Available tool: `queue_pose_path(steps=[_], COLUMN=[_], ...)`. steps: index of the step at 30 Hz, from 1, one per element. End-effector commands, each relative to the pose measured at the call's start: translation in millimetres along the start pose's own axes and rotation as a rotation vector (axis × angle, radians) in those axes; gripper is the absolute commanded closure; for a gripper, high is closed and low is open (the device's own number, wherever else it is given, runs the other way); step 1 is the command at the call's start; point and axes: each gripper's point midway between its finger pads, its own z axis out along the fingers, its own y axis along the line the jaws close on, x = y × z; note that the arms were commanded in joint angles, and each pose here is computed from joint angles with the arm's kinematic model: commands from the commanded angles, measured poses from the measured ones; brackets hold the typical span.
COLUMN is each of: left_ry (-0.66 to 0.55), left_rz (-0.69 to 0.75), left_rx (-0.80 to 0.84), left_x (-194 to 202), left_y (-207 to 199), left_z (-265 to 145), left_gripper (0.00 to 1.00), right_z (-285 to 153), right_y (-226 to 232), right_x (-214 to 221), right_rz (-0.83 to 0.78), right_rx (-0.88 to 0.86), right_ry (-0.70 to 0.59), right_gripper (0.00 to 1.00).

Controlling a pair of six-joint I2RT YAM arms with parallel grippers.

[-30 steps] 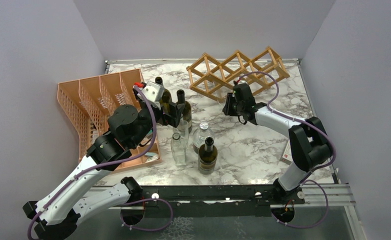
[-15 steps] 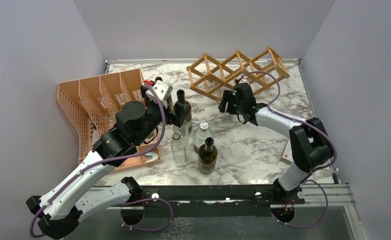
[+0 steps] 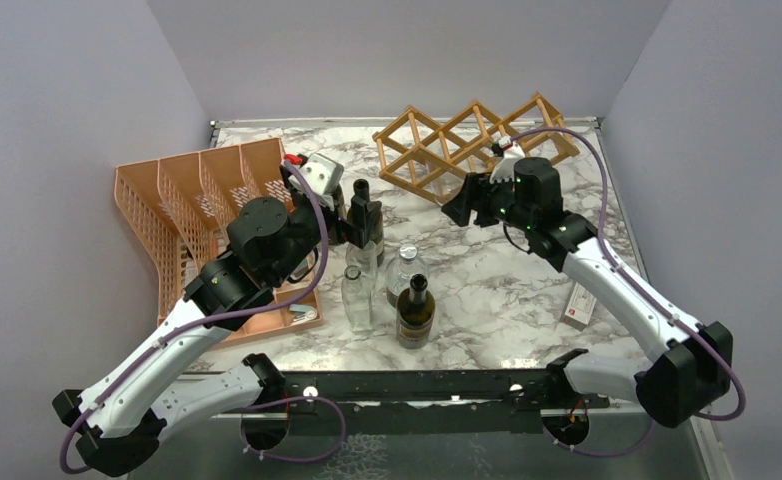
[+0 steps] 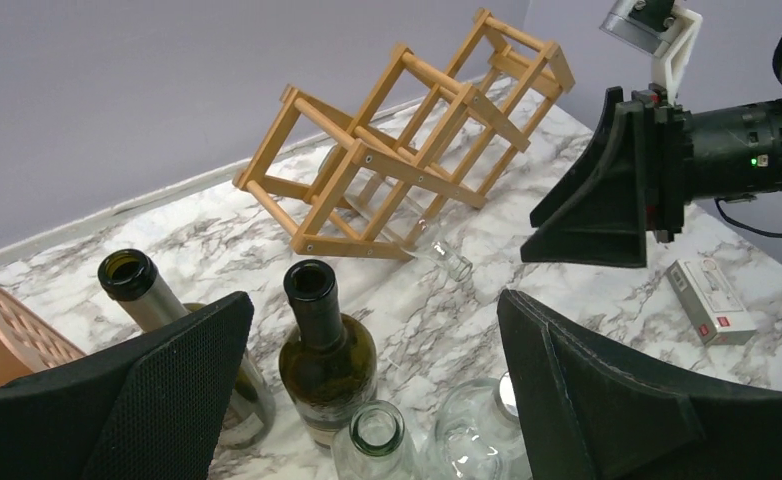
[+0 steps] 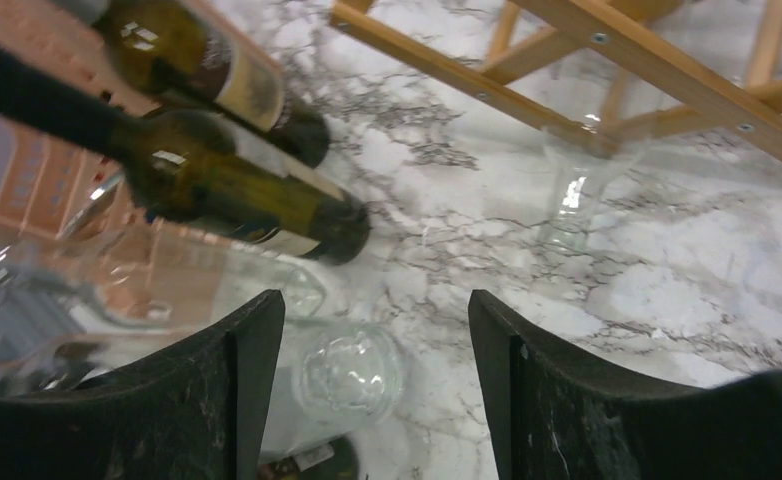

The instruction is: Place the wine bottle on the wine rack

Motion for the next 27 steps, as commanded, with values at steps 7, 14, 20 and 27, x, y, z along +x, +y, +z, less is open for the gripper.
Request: queue_pose_path(steps=[7, 14, 20, 27], left_ry=[-0.096, -0.146, -0.223, -0.280], left_rz=[-0.134, -0.152, -0.158, -0.151], left_rx=[-0.059, -0.147, -0.291, -0.347], left_x=[-10, -32, -49, -58], left_y=[9, 28, 59, 71], left_z=[-8, -27, -54, -65], left_gripper=[0.01, 0.01, 0.01, 0.01], right_z=[-36, -16, 22, 54], right_y=[89, 137, 167, 186], right_x=[-6, -16, 5, 16], right_rz=[-0.179, -0.286, -0.390, -0.420], right_rx=[-0.335, -0.340, -0.317, -0.337], right_ry=[0.069, 0.056, 0.094, 0.089], right_gripper=[0.31, 0.34, 0.36, 0.38])
